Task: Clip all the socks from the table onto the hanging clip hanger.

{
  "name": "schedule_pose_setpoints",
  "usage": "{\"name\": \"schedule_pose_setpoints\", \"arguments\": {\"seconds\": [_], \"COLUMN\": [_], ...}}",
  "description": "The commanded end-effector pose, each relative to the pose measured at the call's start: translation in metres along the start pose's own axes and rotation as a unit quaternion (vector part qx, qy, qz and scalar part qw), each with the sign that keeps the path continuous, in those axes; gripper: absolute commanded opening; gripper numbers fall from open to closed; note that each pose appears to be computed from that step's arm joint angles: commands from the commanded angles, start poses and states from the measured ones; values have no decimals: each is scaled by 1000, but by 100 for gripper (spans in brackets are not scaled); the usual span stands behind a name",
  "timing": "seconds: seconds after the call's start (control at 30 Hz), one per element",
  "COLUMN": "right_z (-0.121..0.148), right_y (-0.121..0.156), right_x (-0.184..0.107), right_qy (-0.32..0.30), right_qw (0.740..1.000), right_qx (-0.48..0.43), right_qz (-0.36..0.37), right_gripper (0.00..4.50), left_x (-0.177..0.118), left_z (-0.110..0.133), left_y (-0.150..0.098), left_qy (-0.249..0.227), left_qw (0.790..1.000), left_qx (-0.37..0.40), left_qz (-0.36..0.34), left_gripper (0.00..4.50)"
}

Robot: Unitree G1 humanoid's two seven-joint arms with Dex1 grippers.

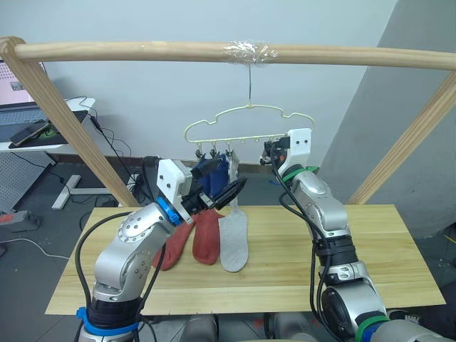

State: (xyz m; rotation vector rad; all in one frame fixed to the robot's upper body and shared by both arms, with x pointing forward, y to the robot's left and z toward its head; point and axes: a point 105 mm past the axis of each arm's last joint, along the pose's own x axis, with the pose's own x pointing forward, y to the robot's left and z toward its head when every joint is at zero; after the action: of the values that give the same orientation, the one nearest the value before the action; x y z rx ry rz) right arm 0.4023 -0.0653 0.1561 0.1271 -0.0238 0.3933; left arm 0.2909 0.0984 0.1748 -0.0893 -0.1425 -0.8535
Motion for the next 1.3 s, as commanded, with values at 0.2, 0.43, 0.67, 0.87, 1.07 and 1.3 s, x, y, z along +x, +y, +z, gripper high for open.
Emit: {"name": "schedule_pose_setpoints", "arguments": {"seconds": [0.2,0.43,0.67,0.87,1.07,1.3], "right_z": [13,10,8,9,11,13], "right_y": [-11,-14,-12,-19,-21,-23], "right_x": [-6,-16,-26,-33,-33,-31], "right_qy": [6,27,37,43,43,43], "right_qw": [1000,999,999,999,999,999], "right_qx": [-22,-26,-21,-27,-29,-25], "right_qz": [13,14,2,-8,-11,-12], "right_gripper": [4,4,4,0,0,0], "left_x": [-11,-3,9,-9,-16,-7], "left_z": [-85,-165,-201,-234,-247,-233], "left_y": [14,11,28,12,5,-4], "left_qy": [164,276,313,380,399,346], "left_qw": [985,961,948,924,915,936], "left_qx": [-19,-11,11,47,57,39], "left_qz": [43,23,58,-12,-36,-47], "left_gripper": [442,442,442,335,168,1]}}
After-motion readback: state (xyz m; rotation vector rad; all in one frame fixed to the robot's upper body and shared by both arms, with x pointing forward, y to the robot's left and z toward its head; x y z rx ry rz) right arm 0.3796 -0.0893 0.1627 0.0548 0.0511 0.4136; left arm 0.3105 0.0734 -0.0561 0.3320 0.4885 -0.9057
